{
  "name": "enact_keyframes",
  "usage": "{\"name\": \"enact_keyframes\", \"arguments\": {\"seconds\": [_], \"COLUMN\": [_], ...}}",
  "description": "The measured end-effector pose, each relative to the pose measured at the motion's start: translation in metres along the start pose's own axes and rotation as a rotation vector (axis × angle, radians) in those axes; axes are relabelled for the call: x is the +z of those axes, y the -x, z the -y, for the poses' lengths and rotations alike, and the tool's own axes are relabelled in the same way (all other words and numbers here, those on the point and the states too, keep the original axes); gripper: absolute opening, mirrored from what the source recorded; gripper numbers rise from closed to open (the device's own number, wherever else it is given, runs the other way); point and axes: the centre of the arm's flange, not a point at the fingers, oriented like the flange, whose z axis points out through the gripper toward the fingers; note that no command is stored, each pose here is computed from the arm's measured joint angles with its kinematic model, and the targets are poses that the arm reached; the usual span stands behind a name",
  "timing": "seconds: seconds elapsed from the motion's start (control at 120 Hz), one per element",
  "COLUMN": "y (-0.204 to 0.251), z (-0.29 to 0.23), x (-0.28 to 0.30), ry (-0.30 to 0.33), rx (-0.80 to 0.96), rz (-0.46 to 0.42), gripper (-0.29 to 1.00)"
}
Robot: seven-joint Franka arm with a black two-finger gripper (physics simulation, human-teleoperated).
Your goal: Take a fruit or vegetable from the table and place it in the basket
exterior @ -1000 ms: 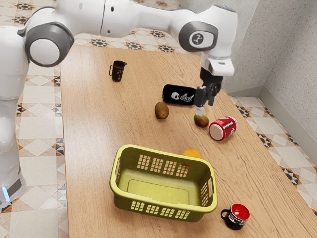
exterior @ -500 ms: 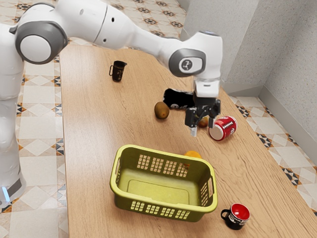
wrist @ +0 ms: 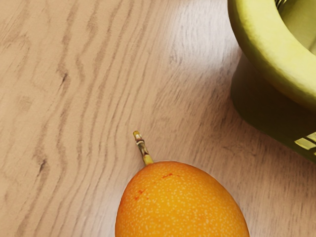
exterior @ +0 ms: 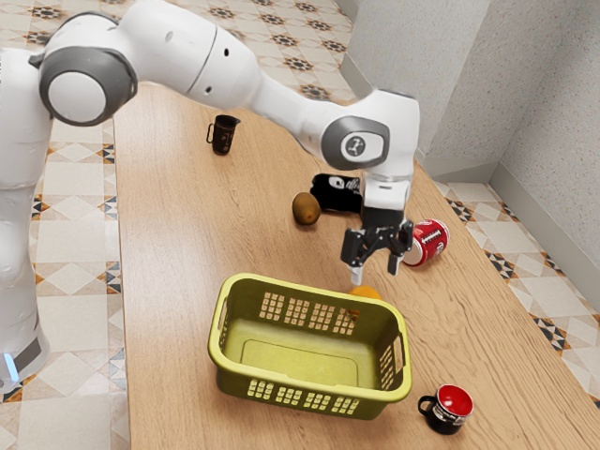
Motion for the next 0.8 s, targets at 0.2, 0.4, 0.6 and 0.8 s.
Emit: {"name": "enact_keyframes", "arguments": {"seconds": [0.2, 0.4, 0.6, 0.8], "y": [-0.001, -0.002, 0.001, 0.001], "z": [0.002, 0.006, 0.01, 0.011], "x": [0.018, 0.03, 0.039, 0.04], "ry": [0.015, 0.015, 0.011, 0.006], "rx": [0.031, 0.052, 0.061, 0.071], "rz": [0.002, 0.0, -0.001, -0.001], "gripper": [0.7, 0.7, 0.7, 0.7]}}
